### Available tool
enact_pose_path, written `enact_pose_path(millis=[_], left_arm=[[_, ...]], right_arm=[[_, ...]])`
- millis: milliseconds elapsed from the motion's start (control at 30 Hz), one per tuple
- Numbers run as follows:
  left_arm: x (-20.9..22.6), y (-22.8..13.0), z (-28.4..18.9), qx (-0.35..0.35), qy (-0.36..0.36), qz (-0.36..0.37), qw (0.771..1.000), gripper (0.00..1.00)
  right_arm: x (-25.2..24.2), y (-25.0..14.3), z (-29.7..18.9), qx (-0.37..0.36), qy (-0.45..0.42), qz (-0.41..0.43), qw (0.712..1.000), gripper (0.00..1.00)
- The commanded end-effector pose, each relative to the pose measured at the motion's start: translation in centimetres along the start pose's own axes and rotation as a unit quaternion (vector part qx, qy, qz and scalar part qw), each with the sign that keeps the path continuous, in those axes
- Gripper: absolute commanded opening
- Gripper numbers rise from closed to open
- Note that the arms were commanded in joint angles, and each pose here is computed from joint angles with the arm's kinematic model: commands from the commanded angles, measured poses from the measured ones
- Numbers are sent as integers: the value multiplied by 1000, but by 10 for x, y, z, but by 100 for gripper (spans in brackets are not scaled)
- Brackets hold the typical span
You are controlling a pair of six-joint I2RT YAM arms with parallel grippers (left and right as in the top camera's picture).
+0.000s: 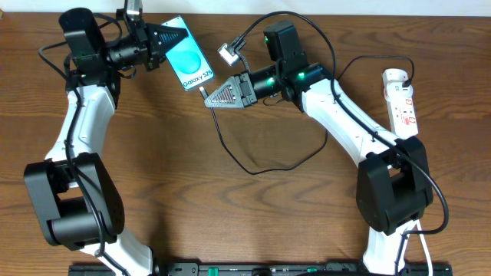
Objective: Plug charger to phone and switch on socket
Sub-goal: 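Align the connector under the phone's port held by the left gripper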
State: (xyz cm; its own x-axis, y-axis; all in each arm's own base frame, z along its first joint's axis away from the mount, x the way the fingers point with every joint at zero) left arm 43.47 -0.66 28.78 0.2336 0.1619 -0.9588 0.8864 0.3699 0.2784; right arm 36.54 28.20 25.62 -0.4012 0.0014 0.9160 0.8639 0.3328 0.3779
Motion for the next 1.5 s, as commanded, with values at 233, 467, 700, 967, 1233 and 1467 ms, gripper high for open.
enact_pose_path(millis=[233,467,700,967,1233,1467], left_arm=[[-9,-1,-2,18,-15,16,1000,7],[-10,-1,-2,20,-16,18,1000,8],[-10,-2,-2,25,-19,18,999,8],[-11,-2,-1,30,-22,22,999,7],[-11,-2,-1,30,-23,22,999,7],[-11,-2,-1,30,-22,22,999,8]], right_arm=[[3,0,3,4,5,-6,1000,1],[3,0,3,4,6,-8,1000,2],[4,1,3,2,6,-13,1000,2],[4,2,3,2,7,-14,1000,2],[4,2,4,2,7,-16,1000,2],[8,7,4,-2,12,-1,1000,2]])
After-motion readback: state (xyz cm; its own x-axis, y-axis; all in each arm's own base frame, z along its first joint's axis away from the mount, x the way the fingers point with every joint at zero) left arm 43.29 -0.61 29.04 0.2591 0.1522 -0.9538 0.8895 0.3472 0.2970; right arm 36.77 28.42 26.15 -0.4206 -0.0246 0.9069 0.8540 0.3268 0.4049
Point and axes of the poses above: each gripper's point midway between its finger pads, its own z axis out along the fingers, its own x axis along the line the jaws close on, y = z × x, the point moved 9 cm from there along -z, back along the fingers, and after that the axes turned 3 degrees about z, right-handed, at the moved point
